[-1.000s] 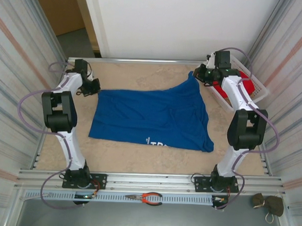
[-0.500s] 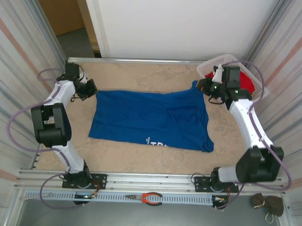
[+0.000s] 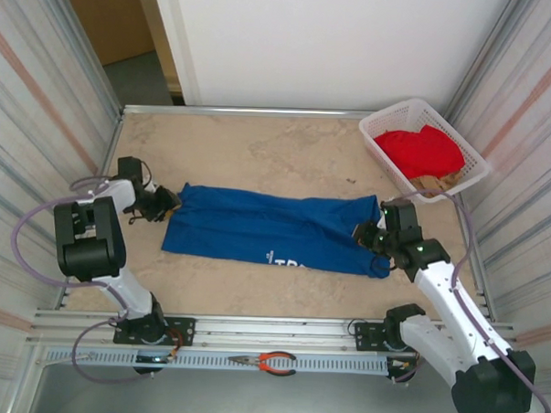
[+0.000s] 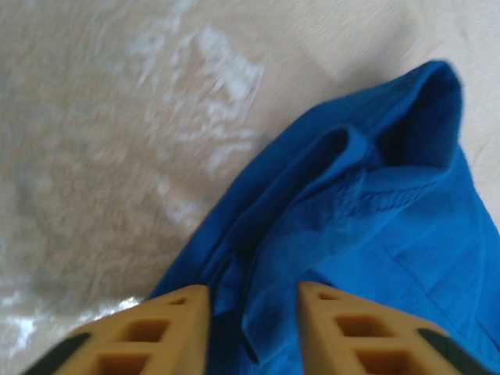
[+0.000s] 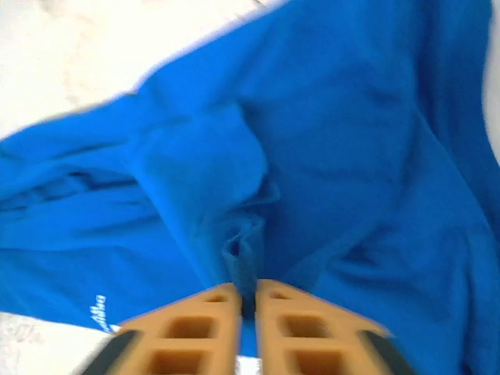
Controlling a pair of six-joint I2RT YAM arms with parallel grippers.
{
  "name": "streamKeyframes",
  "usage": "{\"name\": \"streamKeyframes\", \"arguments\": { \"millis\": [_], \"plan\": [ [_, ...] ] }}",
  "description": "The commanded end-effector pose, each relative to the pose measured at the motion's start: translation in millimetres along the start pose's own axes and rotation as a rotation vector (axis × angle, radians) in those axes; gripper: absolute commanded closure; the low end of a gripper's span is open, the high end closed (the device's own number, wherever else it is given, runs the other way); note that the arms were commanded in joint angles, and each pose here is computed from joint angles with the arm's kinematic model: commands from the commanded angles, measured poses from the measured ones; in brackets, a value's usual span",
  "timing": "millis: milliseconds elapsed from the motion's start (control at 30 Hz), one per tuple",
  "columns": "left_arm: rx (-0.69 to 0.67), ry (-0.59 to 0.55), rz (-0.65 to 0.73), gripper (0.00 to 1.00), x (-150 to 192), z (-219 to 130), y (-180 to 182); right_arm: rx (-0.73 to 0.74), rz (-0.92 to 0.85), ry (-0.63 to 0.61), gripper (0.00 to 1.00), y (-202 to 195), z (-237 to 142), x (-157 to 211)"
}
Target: Fold the inside-out t-shirt
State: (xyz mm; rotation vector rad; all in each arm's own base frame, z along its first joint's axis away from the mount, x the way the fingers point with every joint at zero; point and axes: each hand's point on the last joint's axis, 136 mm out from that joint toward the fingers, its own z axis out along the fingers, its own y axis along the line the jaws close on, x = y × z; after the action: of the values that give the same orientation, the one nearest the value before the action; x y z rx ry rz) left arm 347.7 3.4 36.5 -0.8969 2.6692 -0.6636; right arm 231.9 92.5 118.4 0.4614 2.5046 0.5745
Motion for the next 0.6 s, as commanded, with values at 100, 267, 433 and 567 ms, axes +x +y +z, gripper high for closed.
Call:
{"name": "streamKeyframes", "arguments": {
  "millis": [100, 267, 433, 567],
  "plan": [
    [0.042, -0.177, 0.017, 0.35, -25.0, -50.0, -19.6, 0.087, -0.004, -0.051, 0.55, -9.3, -17.7, -11.6],
    [0.085, -0.206, 0.131, 0.34, -38.9, -67.7, -66.0, 0.058, -0.109, 0.023, 0.51, 20.8, 0.4, -33.1],
    [0.101, -0.134, 0.257, 0.33, -33.4, -44.8, -111.4, 0.072, -0.179, 0.133, 0.50, 35.7, 50.6, -47.0],
    [0.072, -0.065, 0.308, 0.33, -24.1, -15.1, -122.6, 0.102, -0.204, 0.199, 0.51, 36.5, 88.1, -50.5]
  ]
}}
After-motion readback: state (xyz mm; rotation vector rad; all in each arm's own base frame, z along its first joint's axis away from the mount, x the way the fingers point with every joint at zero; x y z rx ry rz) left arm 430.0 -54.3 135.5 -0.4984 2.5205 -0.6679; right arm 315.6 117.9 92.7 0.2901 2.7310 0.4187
